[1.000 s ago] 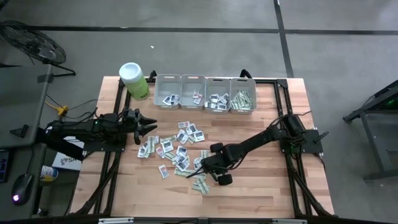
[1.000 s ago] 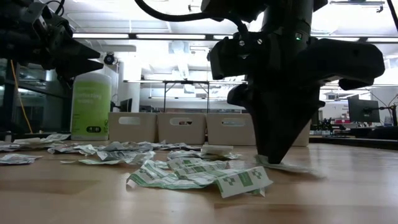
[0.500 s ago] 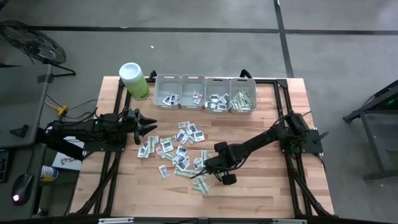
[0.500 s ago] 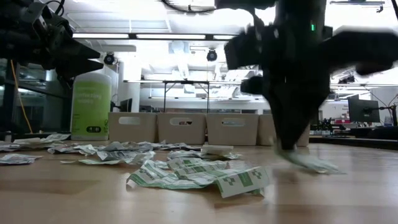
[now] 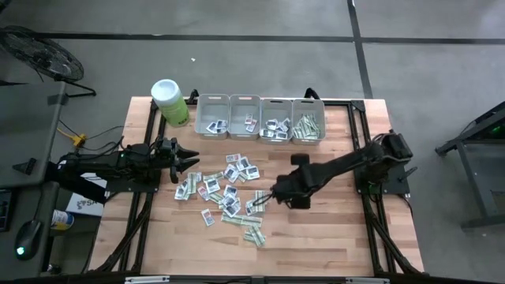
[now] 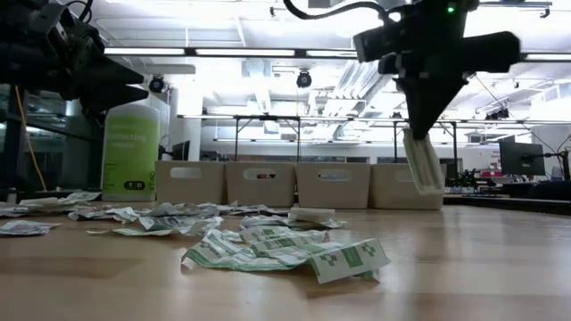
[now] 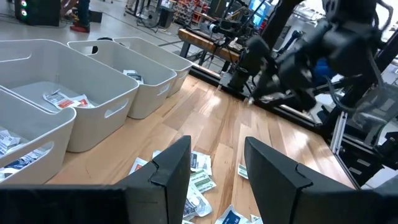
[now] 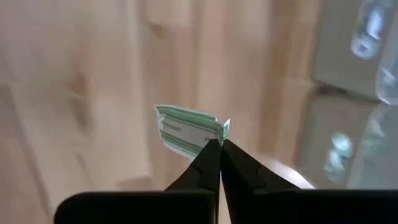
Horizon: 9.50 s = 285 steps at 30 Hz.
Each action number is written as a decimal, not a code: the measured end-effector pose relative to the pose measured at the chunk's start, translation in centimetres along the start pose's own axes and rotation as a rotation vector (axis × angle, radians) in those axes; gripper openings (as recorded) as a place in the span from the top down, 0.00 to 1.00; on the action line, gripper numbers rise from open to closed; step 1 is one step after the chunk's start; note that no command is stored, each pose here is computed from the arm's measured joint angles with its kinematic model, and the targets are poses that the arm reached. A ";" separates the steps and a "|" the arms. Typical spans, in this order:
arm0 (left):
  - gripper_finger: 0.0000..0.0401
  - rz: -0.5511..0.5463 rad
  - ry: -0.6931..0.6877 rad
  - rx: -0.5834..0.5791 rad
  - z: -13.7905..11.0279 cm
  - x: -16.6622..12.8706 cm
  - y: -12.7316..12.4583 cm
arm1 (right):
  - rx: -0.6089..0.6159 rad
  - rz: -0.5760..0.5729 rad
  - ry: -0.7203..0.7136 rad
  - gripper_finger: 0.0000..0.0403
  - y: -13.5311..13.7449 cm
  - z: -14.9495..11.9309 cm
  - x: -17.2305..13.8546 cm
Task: Pick & Place First Aid Supplies
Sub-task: Put the bandage into the right gray bin
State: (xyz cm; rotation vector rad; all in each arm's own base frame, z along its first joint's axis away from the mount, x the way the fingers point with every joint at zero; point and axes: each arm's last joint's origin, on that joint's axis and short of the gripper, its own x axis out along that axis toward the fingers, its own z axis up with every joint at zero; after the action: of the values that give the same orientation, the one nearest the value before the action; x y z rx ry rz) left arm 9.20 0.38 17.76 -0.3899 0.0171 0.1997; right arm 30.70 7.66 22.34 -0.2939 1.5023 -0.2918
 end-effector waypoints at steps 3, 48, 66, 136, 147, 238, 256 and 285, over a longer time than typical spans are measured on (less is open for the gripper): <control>0.63 0.000 0.000 0.000 0.0 0.0 0.0 | 0.023 -0.037 0.016 0.99 -1.5 -0.5 -0.5; 0.63 0.000 0.000 0.000 0.0 0.0 0.0 | 0.422 -0.089 0.083 1.00 -23.4 -4.1 5.1; 0.63 0.000 0.000 0.000 0.0 0.0 0.0 | 0.464 -0.009 0.063 0.92 -24.3 -4.6 5.6; 0.63 0.000 0.000 0.000 0.0 0.0 0.0 | 0.112 -0.011 -0.498 0.66 4.0 5.7 0.7; 0.63 0.000 0.000 0.000 0.0 0.0 0.0 | -0.063 -0.005 -0.548 0.66 10.8 5.7 2.8; 0.63 0.000 0.000 0.000 0.0 0.0 0.0 | 0.316 -0.656 -0.488 1.00 6.8 1.4 2.5; 0.63 0.000 0.000 0.000 0.0 0.0 0.0 | 0.012 -0.842 0.012 1.00 1.3 -2.1 4.8; 0.63 0.000 0.000 0.000 0.0 0.0 0.0 | 0.142 -1.003 0.104 1.00 -7.0 -7.7 9.9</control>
State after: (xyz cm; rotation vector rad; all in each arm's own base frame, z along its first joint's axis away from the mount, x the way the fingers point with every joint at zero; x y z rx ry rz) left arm 9.20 0.38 17.77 -0.3903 0.0167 0.1996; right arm 23.40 -2.58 15.32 -0.9201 1.3215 -1.2140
